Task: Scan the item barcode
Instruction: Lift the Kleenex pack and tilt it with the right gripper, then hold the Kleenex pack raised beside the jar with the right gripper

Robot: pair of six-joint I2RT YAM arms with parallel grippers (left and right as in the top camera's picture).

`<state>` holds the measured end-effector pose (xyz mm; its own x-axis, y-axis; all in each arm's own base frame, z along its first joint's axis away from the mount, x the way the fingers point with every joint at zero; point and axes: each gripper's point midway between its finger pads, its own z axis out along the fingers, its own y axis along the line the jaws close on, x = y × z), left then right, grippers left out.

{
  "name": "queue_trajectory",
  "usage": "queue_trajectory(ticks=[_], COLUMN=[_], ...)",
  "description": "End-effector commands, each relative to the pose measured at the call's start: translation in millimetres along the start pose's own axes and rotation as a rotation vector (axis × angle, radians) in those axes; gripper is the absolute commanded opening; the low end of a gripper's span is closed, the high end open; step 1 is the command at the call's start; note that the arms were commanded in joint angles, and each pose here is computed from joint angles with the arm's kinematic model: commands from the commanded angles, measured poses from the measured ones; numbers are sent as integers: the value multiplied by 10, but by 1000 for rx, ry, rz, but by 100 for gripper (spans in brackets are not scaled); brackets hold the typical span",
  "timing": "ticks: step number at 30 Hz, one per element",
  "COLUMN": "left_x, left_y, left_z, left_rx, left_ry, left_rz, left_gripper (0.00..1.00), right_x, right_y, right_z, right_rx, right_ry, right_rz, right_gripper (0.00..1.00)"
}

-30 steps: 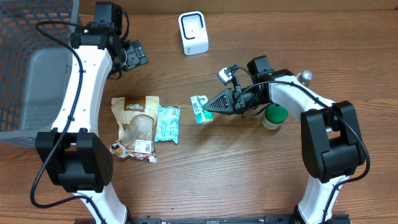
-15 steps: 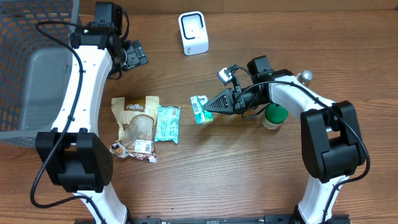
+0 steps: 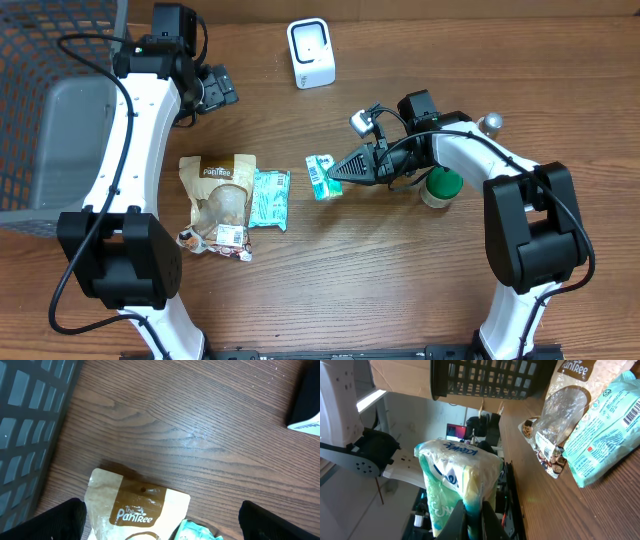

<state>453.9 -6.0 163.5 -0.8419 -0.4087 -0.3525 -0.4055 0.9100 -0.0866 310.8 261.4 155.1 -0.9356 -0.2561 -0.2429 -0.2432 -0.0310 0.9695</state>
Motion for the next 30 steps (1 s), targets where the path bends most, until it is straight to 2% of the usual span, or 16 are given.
queue_trajectory(ticks=[1, 30], left_x=[-49, -47], left_y=[-59, -59], left_z=[-98, -97], left_rx=[21, 21], left_ry=[-25, -24], left_rz=[-6, -6], left_gripper=[100, 100], right_x=[12, 17], right_y=[30, 9], right_z=[4, 4], right_rx=[4, 16], right_ry=[2, 4], right_rz=[-22, -19], right_gripper=[4, 4])
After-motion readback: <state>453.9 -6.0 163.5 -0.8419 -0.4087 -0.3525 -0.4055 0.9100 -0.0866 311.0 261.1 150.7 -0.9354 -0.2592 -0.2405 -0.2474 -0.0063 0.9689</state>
